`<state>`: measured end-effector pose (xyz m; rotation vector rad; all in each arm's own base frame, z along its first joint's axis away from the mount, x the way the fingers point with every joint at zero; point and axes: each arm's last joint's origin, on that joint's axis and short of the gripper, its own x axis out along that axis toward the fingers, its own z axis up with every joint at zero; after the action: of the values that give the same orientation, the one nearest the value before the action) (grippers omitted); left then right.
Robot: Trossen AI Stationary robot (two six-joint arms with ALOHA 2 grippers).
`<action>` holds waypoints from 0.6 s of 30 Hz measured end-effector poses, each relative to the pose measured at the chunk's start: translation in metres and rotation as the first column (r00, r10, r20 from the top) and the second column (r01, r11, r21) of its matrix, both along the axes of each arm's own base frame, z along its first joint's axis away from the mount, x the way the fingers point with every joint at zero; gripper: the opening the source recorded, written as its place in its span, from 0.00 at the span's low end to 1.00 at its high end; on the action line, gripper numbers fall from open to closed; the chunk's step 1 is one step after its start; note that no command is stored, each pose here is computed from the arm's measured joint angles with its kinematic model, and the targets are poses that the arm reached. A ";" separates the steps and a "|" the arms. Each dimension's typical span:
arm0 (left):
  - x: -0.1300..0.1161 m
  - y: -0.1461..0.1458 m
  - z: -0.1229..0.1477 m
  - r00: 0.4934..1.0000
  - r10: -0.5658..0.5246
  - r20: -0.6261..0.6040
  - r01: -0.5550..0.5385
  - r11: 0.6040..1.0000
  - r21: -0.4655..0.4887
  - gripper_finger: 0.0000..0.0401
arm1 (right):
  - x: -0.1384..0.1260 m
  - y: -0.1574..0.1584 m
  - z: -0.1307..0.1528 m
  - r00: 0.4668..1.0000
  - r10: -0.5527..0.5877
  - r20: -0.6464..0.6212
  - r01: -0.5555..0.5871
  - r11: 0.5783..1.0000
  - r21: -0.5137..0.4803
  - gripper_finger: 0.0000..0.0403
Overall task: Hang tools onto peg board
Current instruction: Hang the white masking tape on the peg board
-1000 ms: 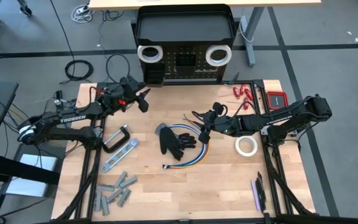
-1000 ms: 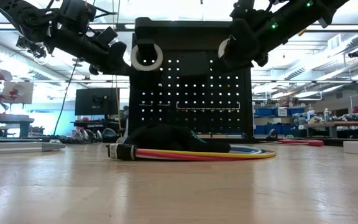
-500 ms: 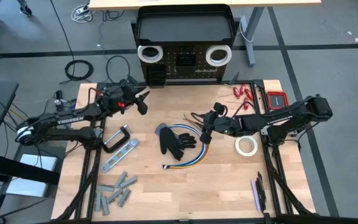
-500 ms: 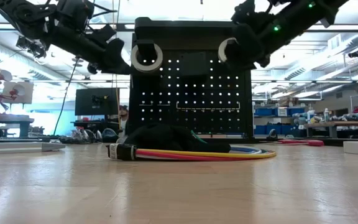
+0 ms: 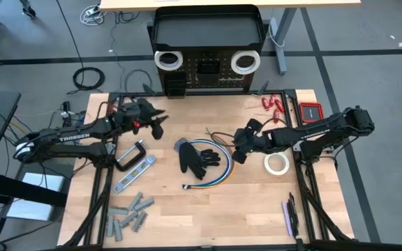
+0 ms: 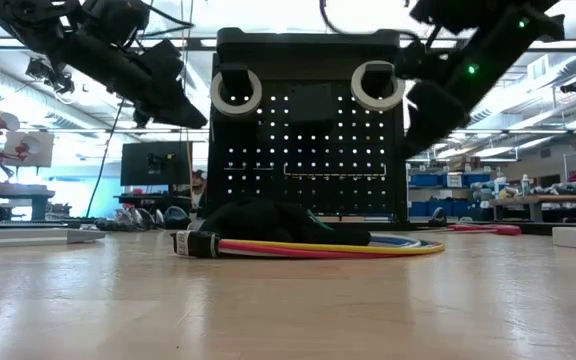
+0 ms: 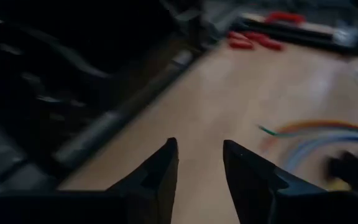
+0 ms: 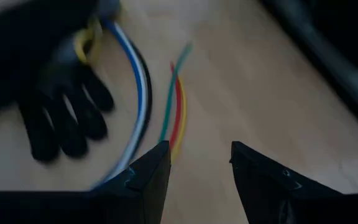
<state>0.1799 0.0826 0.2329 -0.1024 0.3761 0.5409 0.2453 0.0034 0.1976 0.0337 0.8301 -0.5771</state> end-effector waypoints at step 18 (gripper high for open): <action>0.056 -0.055 -0.041 0.966 -0.251 -0.058 0.245 0.965 -0.094 0.34 | -0.060 0.030 -0.022 0.770 -0.344 -0.538 0.597 0.686 0.415 0.44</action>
<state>0.2357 0.0273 0.1921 -0.1173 0.4733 0.2809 0.1857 0.0331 0.1758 0.7331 1.4255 -0.8356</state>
